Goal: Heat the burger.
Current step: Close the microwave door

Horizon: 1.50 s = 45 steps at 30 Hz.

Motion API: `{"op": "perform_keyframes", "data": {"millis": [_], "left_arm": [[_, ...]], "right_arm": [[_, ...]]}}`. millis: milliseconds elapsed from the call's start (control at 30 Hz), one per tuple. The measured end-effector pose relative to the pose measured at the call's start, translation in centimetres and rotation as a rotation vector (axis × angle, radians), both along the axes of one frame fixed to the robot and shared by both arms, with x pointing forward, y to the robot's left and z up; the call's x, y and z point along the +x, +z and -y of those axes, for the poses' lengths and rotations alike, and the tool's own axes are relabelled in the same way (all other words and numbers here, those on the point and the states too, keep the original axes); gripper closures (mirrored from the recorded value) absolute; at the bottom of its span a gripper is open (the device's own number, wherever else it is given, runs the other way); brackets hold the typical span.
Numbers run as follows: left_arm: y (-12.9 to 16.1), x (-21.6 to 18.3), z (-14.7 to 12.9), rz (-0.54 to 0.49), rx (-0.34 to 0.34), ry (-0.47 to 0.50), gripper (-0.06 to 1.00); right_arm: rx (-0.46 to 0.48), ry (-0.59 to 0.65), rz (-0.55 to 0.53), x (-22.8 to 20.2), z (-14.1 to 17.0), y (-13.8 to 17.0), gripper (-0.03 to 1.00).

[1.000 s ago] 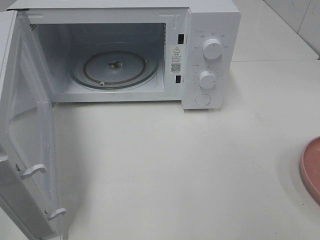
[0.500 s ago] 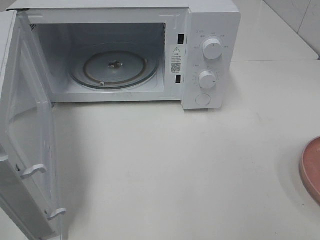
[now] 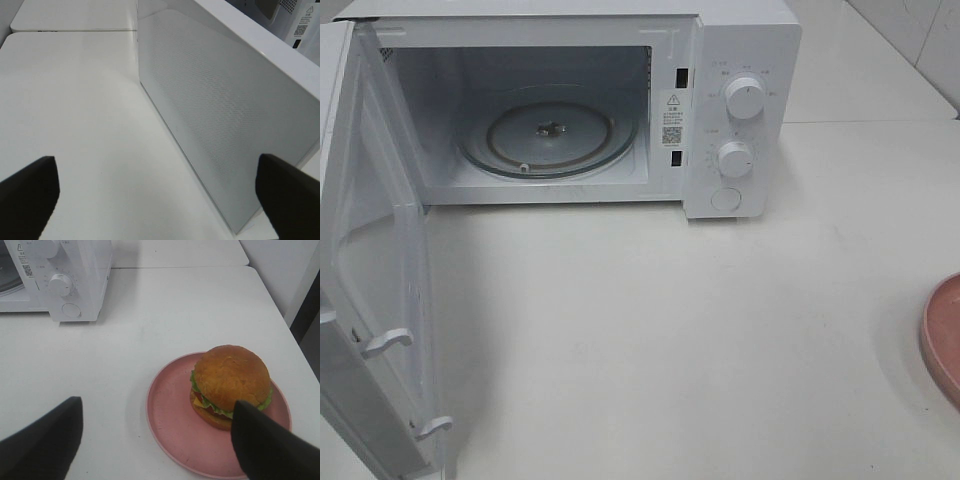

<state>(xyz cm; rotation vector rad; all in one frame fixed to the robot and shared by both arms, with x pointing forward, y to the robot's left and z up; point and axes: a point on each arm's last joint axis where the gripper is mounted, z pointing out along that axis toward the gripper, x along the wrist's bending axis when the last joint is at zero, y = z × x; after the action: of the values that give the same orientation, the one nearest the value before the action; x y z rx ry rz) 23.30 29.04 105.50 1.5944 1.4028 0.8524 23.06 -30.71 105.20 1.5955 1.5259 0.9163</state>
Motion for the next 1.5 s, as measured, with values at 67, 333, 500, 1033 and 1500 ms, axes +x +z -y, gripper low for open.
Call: {"op": "perform_keyframes", "data": {"millis": [67,333,500,1033,1500], "left_arm": [[0.0,0.0,0.0,0.0,0.0,0.0,-0.04],[0.0,0.0,0.0,0.0,0.0,0.0,-0.04],[0.0,0.0,0.0,0.0,0.0,0.0,-0.04],[0.0,0.0,0.0,0.0,0.0,0.0,-0.04],[1.7,1.0,-0.4,0.054,-0.019,0.061,0.31]], "right_arm": [[0.0,0.0,0.0,0.0,0.0,0.0,0.2],[0.0,0.0,0.0,0.0,0.0,0.0,0.2],[0.0,0.0,0.0,0.0,0.0,0.0,0.2],[0.0,0.0,0.0,0.0,0.0,0.0,0.2],[0.0,0.0,0.0,0.0,0.0,0.0,0.2]]}}
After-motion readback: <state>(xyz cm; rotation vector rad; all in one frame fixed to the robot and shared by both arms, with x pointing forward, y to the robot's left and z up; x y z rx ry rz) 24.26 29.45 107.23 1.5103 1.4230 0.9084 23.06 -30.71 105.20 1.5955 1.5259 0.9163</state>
